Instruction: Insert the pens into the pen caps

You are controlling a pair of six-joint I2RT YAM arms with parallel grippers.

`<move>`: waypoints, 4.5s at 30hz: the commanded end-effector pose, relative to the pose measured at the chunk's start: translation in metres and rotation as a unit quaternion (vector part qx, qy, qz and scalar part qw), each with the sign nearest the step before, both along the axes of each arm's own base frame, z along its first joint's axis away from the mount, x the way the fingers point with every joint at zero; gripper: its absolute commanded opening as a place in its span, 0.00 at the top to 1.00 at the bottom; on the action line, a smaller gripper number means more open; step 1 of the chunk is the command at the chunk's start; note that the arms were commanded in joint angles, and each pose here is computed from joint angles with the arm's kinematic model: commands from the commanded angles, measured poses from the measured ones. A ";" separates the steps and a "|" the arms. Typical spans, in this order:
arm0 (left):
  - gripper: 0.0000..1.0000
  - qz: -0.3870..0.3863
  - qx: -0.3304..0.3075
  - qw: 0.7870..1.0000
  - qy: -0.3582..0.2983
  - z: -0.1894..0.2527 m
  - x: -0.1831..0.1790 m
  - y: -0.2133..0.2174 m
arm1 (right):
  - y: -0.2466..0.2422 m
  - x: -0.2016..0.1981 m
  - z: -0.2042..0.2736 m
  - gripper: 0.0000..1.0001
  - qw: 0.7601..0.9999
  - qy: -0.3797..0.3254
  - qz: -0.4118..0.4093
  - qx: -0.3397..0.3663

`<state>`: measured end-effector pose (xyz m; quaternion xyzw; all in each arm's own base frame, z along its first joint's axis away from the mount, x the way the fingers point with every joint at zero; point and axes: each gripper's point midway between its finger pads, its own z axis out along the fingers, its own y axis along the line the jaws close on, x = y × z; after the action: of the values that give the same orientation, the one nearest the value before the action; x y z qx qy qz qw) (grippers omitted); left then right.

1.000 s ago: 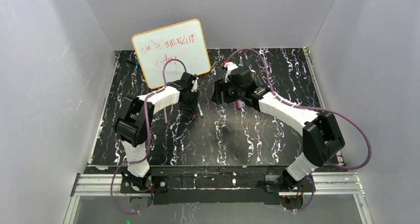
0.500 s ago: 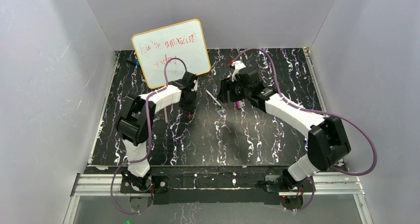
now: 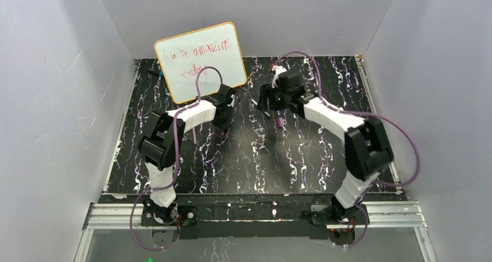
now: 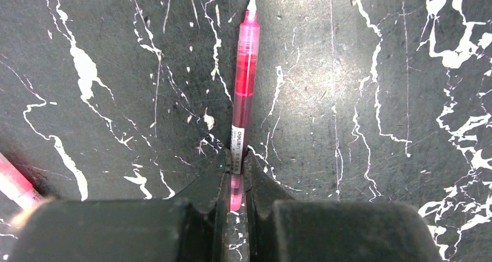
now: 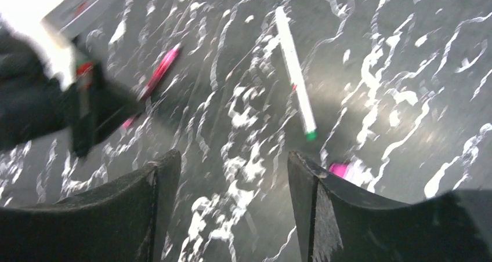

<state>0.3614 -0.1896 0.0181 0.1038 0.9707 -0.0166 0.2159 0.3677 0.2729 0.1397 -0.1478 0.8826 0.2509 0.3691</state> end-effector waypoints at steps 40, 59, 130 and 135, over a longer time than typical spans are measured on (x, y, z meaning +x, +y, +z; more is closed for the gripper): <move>1.00 -0.028 -0.100 0.985 -0.137 0.167 -0.029 0.004 | -0.025 0.107 -0.123 0.31 0.988 0.019 -0.033 -0.149; 1.00 -0.220 -0.359 0.857 -0.296 0.256 -0.076 -0.064 | 0.035 -0.029 0.171 0.24 0.940 -0.210 0.125 0.239; 0.57 -0.335 -0.513 0.744 -0.266 0.298 -0.143 -0.097 | 0.080 -0.135 0.259 0.99 0.830 -0.260 0.273 0.412; 0.57 -0.334 -0.510 0.744 -0.272 0.300 -0.141 -0.097 | 0.083 -0.135 0.254 0.99 0.831 -0.253 0.275 0.411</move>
<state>0.2241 -0.2858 0.3089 0.2806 0.6382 -0.5514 0.4582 0.2379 0.3544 0.3823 -0.2696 0.5222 0.6265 0.5120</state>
